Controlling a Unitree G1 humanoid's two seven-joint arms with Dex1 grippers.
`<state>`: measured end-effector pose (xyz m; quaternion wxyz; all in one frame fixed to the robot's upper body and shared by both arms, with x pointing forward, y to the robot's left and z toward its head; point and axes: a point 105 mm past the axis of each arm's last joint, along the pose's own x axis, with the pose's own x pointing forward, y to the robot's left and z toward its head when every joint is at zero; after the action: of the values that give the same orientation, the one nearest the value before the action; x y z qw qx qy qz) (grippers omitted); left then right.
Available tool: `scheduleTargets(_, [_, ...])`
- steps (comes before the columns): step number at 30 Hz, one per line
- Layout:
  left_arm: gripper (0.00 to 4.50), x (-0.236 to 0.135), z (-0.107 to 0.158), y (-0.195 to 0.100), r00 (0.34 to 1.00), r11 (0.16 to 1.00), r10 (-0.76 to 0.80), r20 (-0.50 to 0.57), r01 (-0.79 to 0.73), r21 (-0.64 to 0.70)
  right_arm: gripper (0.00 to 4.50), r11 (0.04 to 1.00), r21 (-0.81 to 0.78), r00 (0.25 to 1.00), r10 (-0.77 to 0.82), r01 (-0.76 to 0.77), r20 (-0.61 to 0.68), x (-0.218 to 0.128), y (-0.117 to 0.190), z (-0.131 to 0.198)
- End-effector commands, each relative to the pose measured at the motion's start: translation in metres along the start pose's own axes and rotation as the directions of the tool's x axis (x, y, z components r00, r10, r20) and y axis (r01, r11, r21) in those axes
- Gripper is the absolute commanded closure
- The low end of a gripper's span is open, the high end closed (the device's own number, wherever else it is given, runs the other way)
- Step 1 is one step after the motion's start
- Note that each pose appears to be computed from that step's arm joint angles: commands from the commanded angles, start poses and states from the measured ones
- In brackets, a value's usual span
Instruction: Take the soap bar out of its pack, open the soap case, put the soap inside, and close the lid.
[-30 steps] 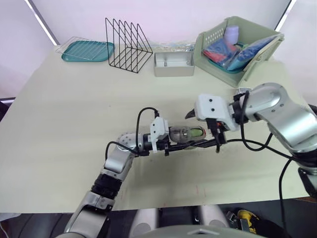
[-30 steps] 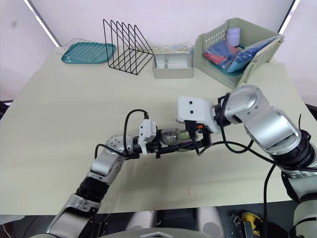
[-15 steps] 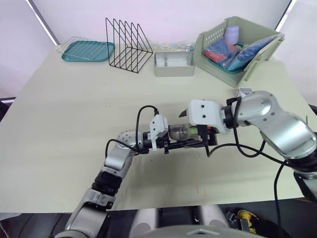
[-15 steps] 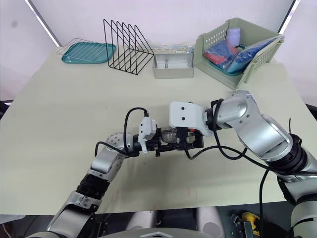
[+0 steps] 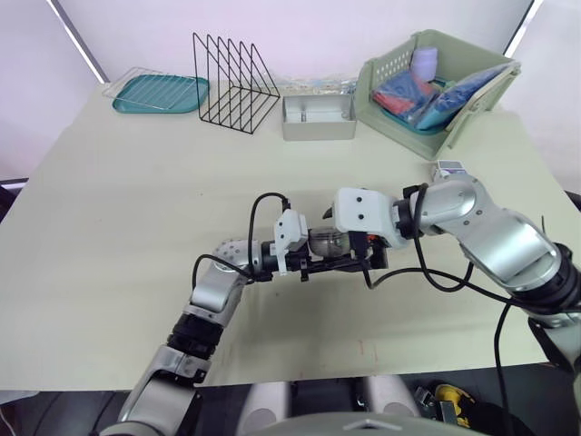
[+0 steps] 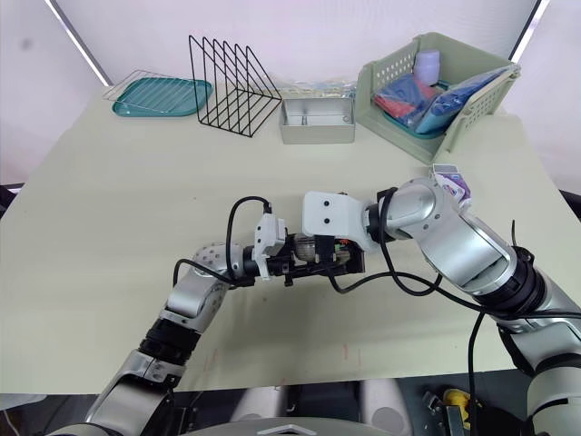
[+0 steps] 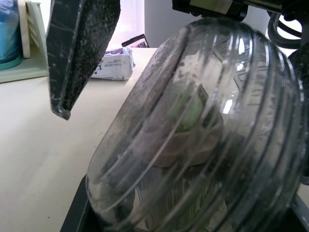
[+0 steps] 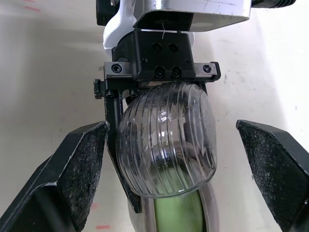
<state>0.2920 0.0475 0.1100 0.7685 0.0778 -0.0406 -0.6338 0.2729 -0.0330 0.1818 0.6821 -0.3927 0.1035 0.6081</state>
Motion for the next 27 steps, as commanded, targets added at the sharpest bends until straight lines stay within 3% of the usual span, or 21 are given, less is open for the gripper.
scheduleTargets(1, [2.59, -0.0085, -0.0043, 0.0039, 0.999, 0.999, 0.035, -0.029, -0.035, 0.000, 0.06, 0.999, -0.043, 0.999, -0.029, 0.030, 0.026, -0.0044, -0.0041, 0.0081])
scheduleTargets(7, [2.59, -0.0085, -0.0048, 0.0039, 0.999, 0.999, 0.035, -0.031, -0.035, 0.000, 0.06, 0.998, -0.048, 0.999, -0.028, 0.029, 0.022, -0.0071, -0.0042, 0.0072])
scheduleTargets(9, [2.59, -0.0082, -0.0051, 0.0040, 0.999, 0.999, 0.035, -0.031, -0.035, 0.000, 0.44, 0.998, -0.047, 0.999, -0.028, 0.028, 0.020, -0.0074, -0.0045, 0.0065])
scheduleTargets(11, [2.59, -0.0082, -0.0052, 0.0040, 0.999, 0.999, 0.035, -0.032, -0.035, 0.000, 1.14, 0.999, -0.047, 1.000, -0.026, 0.026, 0.018, -0.0073, -0.0043, 0.0060])
scheduleTargets(25, [2.59, -0.0098, -0.0059, 0.0050, 0.999, 0.999, 0.040, -0.037, -0.040, -0.004, 1.14, 0.999, -0.042, 1.000, -0.028, 0.028, 0.015, -0.0078, -0.0068, 0.0030])
scheduleTargets(27, [2.59, -0.0099, -0.0060, 0.0055, 0.998, 0.999, 0.041, -0.037, -0.041, -0.004, 1.70, 0.999, -0.040, 0.999, -0.027, 0.028, 0.016, -0.0075, -0.0073, 0.0029])
